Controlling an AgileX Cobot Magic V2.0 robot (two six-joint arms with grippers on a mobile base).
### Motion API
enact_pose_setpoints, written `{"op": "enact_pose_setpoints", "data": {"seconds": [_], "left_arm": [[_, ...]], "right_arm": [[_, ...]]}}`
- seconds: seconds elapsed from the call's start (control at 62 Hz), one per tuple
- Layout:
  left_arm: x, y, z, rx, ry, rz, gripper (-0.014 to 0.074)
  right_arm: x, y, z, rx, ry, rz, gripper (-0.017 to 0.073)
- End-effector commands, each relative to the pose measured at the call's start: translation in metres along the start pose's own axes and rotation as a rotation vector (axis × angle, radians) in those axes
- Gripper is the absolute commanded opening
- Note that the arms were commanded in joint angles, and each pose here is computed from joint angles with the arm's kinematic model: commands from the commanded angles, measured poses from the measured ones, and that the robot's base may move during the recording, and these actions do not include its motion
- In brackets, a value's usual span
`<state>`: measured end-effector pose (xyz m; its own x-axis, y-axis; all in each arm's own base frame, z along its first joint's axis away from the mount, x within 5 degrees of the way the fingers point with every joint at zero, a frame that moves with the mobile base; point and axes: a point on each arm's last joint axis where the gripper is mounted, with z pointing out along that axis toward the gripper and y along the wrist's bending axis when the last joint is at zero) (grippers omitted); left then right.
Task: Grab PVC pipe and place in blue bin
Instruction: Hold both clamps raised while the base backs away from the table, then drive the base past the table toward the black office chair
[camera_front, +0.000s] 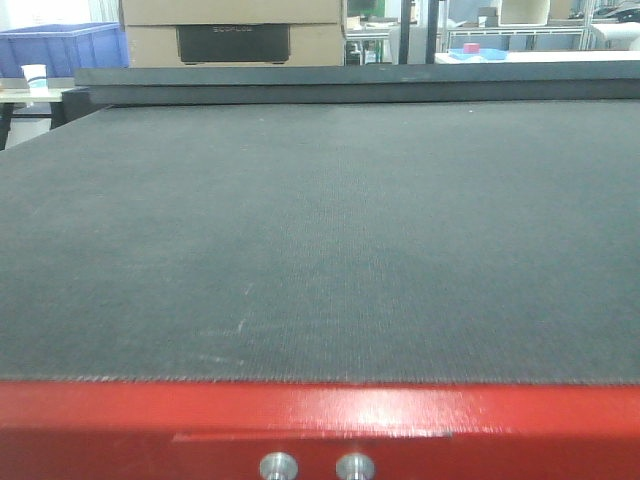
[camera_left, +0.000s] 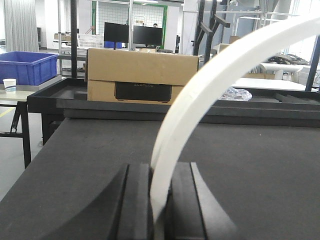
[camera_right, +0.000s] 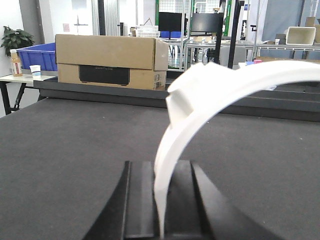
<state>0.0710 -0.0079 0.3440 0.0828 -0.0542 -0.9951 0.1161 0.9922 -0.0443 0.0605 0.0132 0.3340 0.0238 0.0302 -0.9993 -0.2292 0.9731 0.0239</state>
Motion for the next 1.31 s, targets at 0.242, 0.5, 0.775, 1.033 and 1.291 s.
{"op": "enact_pose_setpoints", "data": {"seconds": [0.242,0.5,0.775,1.033,1.291], "left_arm": [[-0.0029,-0.0005,-0.0015,0.007,-0.029,-0.011,-0.0111],[-0.0029,-0.0005,-0.0015,0.007,-0.029,-0.011,-0.0111],[-0.0029,-0.0005,-0.0015,0.007,-0.029,-0.011,-0.0111],[-0.004,-0.0006,-0.0015,0.008,-0.04,-0.011,-0.0111],[-0.0042,-0.0006,-0.0015,0.008,-0.043,-0.011,-0.0111]], "right_arm": [[-0.0012,0.0002,-0.001,-0.004,-0.017,-0.014,-0.0162],[-0.0012,0.0002,-0.001,-0.004,-0.017,-0.014,-0.0162],[-0.0012,0.0002,-0.001,-0.004,-0.017,-0.014,-0.0162],[-0.0012,0.0002,-0.001,-0.004,-0.017,-0.014,-0.0162],[-0.0012,0.0002,-0.001,-0.004,-0.017,-0.014,-0.0162]]}}
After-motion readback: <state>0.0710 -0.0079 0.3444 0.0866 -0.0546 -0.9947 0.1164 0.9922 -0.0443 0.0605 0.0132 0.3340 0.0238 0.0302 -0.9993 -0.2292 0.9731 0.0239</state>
